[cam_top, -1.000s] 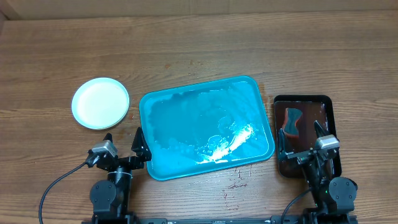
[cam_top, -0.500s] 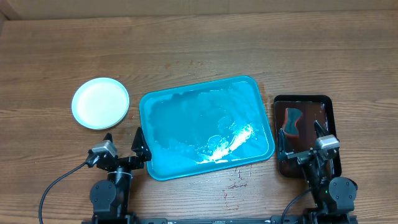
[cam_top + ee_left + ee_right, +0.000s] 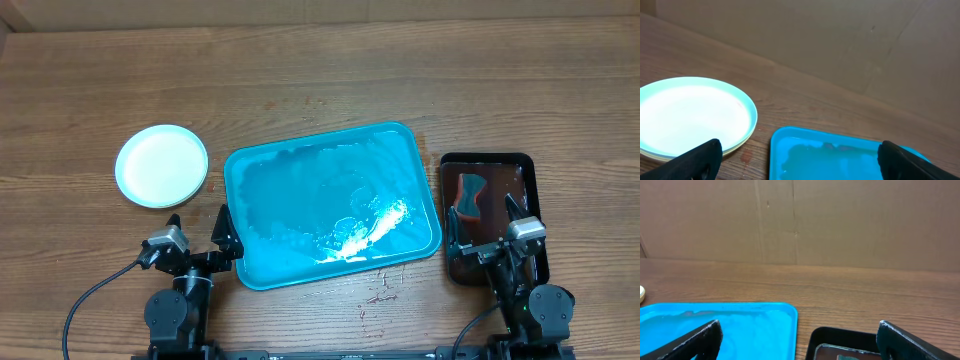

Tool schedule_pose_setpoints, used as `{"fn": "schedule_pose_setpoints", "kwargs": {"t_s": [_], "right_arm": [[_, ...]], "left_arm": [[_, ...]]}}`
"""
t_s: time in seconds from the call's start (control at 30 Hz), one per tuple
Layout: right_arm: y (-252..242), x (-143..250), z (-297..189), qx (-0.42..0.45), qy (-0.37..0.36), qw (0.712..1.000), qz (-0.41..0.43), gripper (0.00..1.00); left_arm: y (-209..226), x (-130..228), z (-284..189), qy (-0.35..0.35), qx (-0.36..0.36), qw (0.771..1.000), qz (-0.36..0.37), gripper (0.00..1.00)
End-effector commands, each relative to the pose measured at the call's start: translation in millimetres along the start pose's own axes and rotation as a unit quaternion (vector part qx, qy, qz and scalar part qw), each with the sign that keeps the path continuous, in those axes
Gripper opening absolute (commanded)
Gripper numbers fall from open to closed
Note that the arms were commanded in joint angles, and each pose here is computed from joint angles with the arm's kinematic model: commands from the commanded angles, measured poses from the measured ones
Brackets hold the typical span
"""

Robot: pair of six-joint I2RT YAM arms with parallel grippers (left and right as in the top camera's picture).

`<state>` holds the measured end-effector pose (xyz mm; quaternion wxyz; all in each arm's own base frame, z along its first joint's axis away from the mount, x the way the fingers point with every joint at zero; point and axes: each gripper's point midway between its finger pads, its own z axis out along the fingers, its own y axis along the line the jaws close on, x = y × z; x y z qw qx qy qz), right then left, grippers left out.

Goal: Clean dirty plates on tray and stack at the side

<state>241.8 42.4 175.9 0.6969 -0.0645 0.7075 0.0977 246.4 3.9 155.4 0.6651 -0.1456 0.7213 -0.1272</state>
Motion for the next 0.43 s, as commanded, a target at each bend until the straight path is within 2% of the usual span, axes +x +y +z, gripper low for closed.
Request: {"fn": "schedule_pose_setpoints", "kwargs": {"t_s": [0.0,0.4], "right_arm": [[0.1,2.7,0.2,0.001,0.000,1.000,-0.002,1.00],[0.1,2.7,0.2,0.001,0.000,1.000,-0.002,1.00]], "left_arm": [[1.3,-0.9,-0.4,-0.004,-0.002,1.000,0.004,1.00],[1.4,-0.8,-0.4,-0.004,-0.002,1.000,0.004,0.99]]}}
